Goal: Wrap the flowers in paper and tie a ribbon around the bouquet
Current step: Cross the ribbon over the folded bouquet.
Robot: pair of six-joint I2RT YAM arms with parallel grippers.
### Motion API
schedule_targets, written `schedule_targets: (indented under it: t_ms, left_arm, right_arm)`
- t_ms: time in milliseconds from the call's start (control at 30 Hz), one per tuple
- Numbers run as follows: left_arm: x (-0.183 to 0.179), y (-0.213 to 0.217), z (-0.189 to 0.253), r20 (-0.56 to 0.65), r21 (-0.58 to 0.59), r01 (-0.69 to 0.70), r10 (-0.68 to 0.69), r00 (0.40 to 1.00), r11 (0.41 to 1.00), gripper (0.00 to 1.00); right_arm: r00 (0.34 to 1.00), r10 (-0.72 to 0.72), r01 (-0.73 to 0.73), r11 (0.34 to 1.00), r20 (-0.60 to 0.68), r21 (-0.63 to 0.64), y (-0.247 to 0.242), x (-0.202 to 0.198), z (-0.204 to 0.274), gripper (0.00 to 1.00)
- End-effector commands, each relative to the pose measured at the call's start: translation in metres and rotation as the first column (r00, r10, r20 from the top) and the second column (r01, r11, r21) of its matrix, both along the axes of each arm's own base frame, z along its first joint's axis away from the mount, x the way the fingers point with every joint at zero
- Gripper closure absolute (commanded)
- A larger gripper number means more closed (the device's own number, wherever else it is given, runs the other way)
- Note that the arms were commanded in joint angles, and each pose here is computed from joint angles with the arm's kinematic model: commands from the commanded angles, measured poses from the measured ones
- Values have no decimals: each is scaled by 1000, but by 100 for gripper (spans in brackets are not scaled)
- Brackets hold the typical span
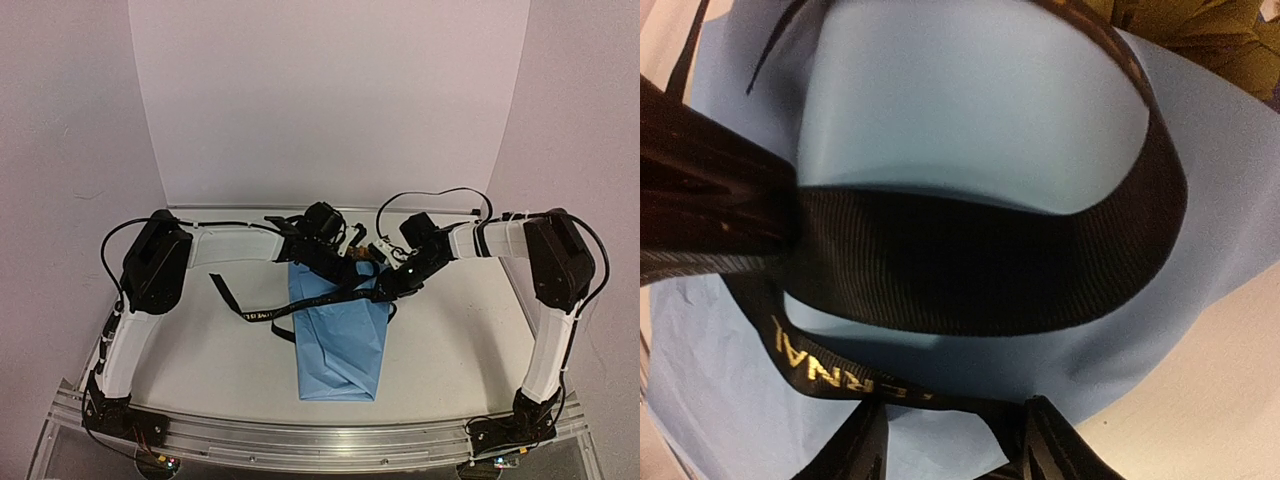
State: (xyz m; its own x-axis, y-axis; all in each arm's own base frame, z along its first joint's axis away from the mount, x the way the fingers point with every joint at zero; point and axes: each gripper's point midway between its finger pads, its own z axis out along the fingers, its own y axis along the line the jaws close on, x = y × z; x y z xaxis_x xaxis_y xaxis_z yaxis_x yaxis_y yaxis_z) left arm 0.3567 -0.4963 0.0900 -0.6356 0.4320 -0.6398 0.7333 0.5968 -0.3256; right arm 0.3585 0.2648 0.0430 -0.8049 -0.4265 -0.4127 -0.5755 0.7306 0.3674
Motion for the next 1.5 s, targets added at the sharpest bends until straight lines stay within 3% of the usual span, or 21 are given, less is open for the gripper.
schedule_targets:
  t_ms: [0,267,333,600,867,1100,1333,1467]
  left_arm:
    - [5,-7,28,58,-38,4,-1,998,999,93]
    - [17,-2,46,119,-50,-48,53,991,998,98]
    - [20,-1,49,133,-56,-54,61,989,997,99]
    - [2,-4,60,128,-91,49,-37,991,995,100]
    - [-44,6,47,3,-58,220,-221,975,974,100]
    - [-78,23,35,-118,-33,312,-314,942,950,100]
    - [-76,32,41,-107,-15,284,-284,953,959,98]
    - [-66,35,60,-46,-45,244,-246,968,969,86]
  right_arm:
    - [998,-17,19,999,64,-35,-2,15,7,62]
    - [995,-17,22,998,96,-54,-1,-1,20,96]
    - [994,-2,10,997,114,-73,-1,-8,21,100]
    - [959,-18,48,994,282,-100,-2,-11,34,100]
    - [900,-94,133,989,426,-62,2,7,49,100]
    - [870,-171,174,984,462,37,10,14,68,100]
    - [870,-176,141,984,460,108,19,2,85,100]
    - [874,-169,126,984,456,124,18,-7,85,100]
